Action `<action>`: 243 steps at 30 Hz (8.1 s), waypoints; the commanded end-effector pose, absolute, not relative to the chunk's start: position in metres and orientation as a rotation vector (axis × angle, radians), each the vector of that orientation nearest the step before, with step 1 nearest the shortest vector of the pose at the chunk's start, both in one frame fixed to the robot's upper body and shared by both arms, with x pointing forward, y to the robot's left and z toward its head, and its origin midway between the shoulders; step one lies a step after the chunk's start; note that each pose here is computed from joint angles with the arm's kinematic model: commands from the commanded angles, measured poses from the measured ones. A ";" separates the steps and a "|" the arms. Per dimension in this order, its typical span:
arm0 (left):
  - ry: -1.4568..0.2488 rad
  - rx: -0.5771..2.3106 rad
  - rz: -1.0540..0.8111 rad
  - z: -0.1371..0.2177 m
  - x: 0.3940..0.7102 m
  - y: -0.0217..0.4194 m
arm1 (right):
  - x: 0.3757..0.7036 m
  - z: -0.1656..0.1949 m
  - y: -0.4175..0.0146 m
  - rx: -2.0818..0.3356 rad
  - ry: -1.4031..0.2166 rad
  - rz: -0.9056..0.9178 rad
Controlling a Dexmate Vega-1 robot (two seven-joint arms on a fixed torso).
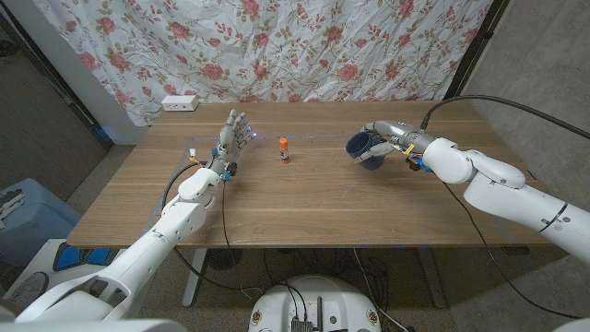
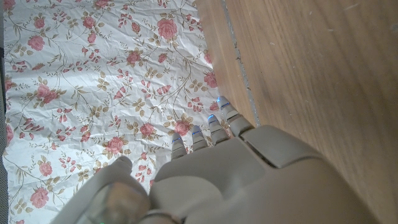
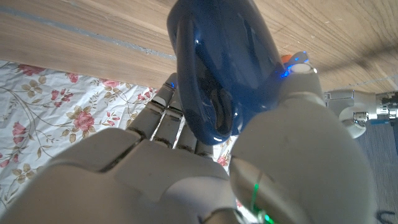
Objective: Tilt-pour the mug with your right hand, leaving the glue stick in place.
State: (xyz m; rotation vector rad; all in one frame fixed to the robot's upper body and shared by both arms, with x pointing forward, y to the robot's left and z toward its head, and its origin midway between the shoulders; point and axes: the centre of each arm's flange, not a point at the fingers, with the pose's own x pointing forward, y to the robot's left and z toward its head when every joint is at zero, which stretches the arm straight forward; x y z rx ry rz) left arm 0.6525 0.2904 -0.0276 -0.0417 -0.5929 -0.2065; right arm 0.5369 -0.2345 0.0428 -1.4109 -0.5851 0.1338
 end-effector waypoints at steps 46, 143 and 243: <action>-0.593 -0.041 -0.207 -0.027 0.653 0.291 | 0.536 0.082 -0.201 -2.085 -0.209 0.036; -0.593 -0.041 -0.206 -0.027 0.652 0.291 | 0.547 0.085 -0.177 -2.118 -0.145 0.046; -0.593 -0.041 -0.206 -0.027 0.652 0.291 | 0.564 -0.062 -0.238 -0.693 -0.658 -0.171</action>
